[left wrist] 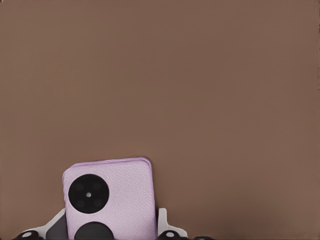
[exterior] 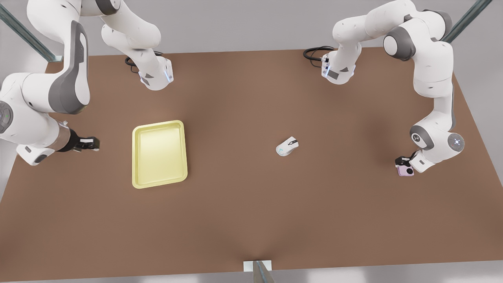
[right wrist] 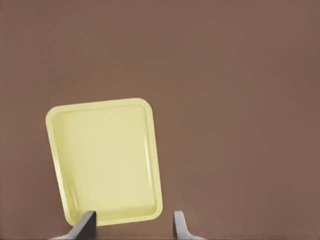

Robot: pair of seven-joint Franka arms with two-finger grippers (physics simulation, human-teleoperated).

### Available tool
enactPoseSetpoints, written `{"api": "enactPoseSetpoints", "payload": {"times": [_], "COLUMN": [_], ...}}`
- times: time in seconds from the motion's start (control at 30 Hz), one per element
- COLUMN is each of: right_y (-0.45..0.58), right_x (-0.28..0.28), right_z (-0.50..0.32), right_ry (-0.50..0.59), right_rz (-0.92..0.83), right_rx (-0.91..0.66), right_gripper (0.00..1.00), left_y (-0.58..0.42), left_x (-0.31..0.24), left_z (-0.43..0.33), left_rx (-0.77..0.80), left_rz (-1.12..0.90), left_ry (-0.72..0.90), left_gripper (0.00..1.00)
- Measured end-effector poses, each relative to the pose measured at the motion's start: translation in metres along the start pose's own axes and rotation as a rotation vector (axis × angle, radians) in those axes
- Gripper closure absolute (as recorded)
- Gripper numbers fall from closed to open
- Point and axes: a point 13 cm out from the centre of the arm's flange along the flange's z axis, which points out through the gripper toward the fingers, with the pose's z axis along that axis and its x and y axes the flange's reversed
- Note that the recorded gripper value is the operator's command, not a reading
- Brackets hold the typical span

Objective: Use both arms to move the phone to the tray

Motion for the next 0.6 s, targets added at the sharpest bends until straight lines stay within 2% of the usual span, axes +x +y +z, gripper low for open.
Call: {"api": "enactPoseSetpoints", "payload": {"times": [0.03,0.4,0.43,0.47,0.6], "right_y": [0.001,-0.0022,-0.002,-0.0018,-0.0028], "right_x": [0.0007,0.0052,0.0063,0.0068,0.0071], "right_z": [0.0005,0.0011,0.0003,-0.0004,0.001], "right_ry": [0.003,0.009,0.006,0.004,0.004], "right_rz": [-0.002,-0.01,-0.011,-0.013,-0.015], "right_rx": [-0.001,0.007,0.008,0.008,0.01], "right_gripper": [0.0,0.0,0.79,0.0,0.0], "left_y": [-0.0001,-0.0003,-0.0003,-0.0003,-0.0022], "left_x": [0.0001,0.0003,0.0004,0.0004,-0.0069], "left_z": [0.0001,0.0,0.0001,0.0001,-0.0062], "left_rx": [0.0,0.001,0.001,0.001,-0.002], "left_rz": [0.005,0.045,0.047,0.049,0.065], "left_ry": [0.0,0.002,0.003,0.003,-0.007], "left_gripper": [0.12,0.17,0.17,0.17,0.2]}}
